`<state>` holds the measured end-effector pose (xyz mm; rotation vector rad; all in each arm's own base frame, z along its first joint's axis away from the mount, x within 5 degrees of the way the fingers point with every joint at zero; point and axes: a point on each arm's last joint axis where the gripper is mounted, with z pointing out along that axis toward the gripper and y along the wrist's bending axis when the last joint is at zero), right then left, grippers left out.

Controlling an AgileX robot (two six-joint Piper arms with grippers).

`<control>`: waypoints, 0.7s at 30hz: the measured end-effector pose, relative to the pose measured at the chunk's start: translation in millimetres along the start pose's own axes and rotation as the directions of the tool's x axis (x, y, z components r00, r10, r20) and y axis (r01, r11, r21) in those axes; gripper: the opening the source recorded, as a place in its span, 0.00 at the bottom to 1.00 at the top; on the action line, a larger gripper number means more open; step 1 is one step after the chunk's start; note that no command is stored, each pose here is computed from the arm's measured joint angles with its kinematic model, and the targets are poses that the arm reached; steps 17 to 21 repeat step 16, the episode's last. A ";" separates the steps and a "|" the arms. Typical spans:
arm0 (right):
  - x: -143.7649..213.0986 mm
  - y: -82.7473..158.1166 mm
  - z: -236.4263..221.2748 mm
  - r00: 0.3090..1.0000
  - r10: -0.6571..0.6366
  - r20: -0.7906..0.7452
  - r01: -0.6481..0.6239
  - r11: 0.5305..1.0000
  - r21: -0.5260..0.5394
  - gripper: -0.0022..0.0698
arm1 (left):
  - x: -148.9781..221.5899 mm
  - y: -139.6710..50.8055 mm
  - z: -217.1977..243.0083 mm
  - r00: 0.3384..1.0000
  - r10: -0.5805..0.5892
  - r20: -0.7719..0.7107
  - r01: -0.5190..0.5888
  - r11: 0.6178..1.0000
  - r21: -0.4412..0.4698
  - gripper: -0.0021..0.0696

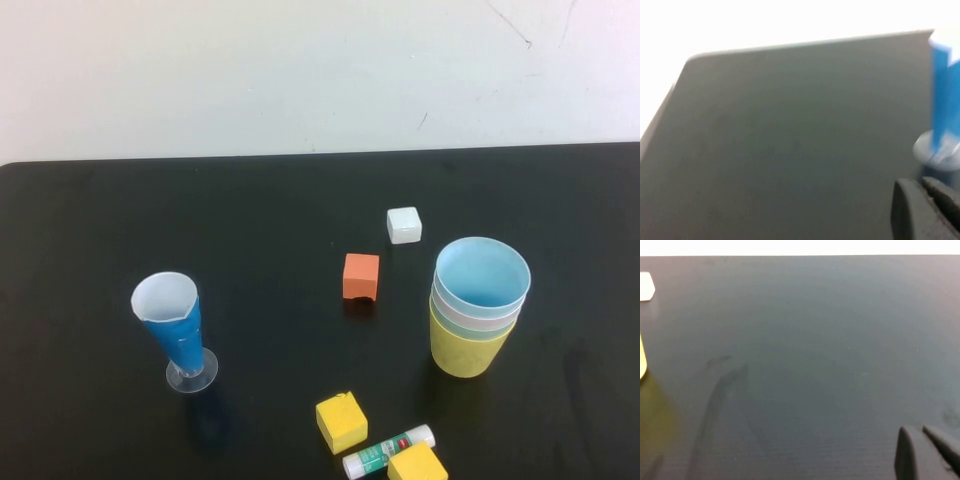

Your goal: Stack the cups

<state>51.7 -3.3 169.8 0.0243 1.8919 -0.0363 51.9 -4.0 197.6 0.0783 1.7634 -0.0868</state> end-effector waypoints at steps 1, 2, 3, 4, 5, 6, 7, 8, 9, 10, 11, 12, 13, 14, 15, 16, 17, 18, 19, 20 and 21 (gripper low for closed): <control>0.0 0.0 0.0 1.000 0.000 0.000 0.000 1.000 0.000 0.03 | 9.0 1.0 2.8 1.000 -0.008 -0.022 0.007 1.000 -0.019 0.03; 0.0 0.0 0.0 1.000 0.000 0.000 0.000 1.000 0.000 0.03 | 14.1 1.6 4.2 0.999 -0.017 -0.037 0.016 0.999 -0.030 0.03; 0.0 0.0 0.0 1.000 0.000 0.000 0.000 1.000 0.000 0.03 | 18.4 2.1 5.3 0.998 -0.029 -0.049 0.027 0.999 -0.042 0.03; 0.0 0.0 0.0 1.000 0.000 0.000 0.000 1.000 0.000 0.03 | 18.1 2.1 5.3 0.998 -0.042 -0.045 0.040 0.998 -0.045 0.03; 0.0 0.0 0.0 1.000 0.000 0.000 0.000 1.000 0.000 0.03 | 18.4 2.1 5.3 0.997 -0.055 -0.048 0.053 0.997 -0.048 0.03; 0.0 0.0 0.0 1.000 0.000 0.000 0.000 1.000 0.000 0.03 | 19.0 1.9 5.3 0.996 -0.066 -0.053 0.063 0.997 -0.048 0.03; 0.0 0.0 0.0 1.000 0.000 0.000 0.000 1.000 0.000 0.03 | 19.5 1.4 5.1 0.995 -0.084 -0.058 0.082 0.996 -0.043 0.03; 0.0 0.0 0.0 1.000 0.000 0.000 0.000 1.000 0.000 0.03 | 19.9 1.1 5.1 0.994 -0.096 -0.061 0.094 0.995 -0.042 0.03; 0.0 0.0 0.0 1.000 0.000 0.000 0.000 1.000 0.000 0.03 | 20.2 0.7 5.1 0.992 -0.111 -0.065 0.109 0.993 -0.039 0.03; 0.0 0.0 0.0 1.000 0.000 0.000 0.000 1.000 0.000 0.03 | 20.5 0.3 5.1 0.990 -0.124 -0.068 0.122 0.992 -0.036 0.03; 0.0 0.0 0.0 1.000 0.000 0.000 0.000 1.000 0.000 0.03 | 20.5 0.3 5.1 0.990 -0.124 -0.067 0.122 0.992 -0.035 0.03; 0.0 0.0 0.0 1.000 0.000 0.000 0.000 1.000 0.000 0.03 | 20.7 0.0 5.1 0.989 -0.133 -0.070 0.131 0.991 -0.033 0.03; 0.0 0.0 0.0 1.000 0.000 0.000 0.000 1.000 0.000 0.03 | 20.7 -0.1 5.1 0.988 -0.135 -0.070 0.133 0.991 -0.033 0.03; 0.0 0.0 0.0 1.000 0.000 0.000 0.000 1.000 0.000 0.03 | 20.7 -0.1 5.1 0.988 -0.136 -0.070 0.134 0.990 -0.032 0.03; 0.0 0.0 0.0 1.000 0.000 0.000 0.000 1.000 0.000 0.03 | 20.7 -0.2 5.1 0.988 -0.139 -0.070 0.137 0.990 -0.032 0.03; 0.0 0.0 0.0 1.000 0.000 0.000 0.000 1.000 0.000 0.03 | 20.7 -0.2 5.1 0.988 -0.139 -0.070 0.137 0.990 -0.032 0.03; 0.0 0.0 0.0 1.000 0.000 0.000 0.000 1.000 0.000 0.03 | 20.7 -0.2 5.1 0.988 -0.139 -0.070 0.137 0.990 -0.032 0.03; 0.0 0.0 0.0 1.000 0.000 0.000 0.000 1.000 0.000 0.03 | 20.7 -0.2 5.1 0.988 -0.139 -0.070 0.137 0.990 -0.032 0.03; 0.0 0.0 0.0 1.000 0.000 0.000 0.000 1.000 0.000 0.03 | 20.7 -0.2 5.1 0.988 -0.139 -0.070 0.137 0.990 -0.032 0.03; 0.0 0.0 0.0 1.000 0.000 0.000 0.000 1.000 0.000 0.03 | 20.7 -0.2 5.1 0.988 -0.139 -0.070 0.137 0.990 -0.032 0.03; 0.0 0.0 0.0 1.000 0.000 0.000 0.000 1.000 0.000 0.03 | 20.7 -0.2 5.1 0.988 -0.139 -0.070 0.137 0.990 -0.032 0.03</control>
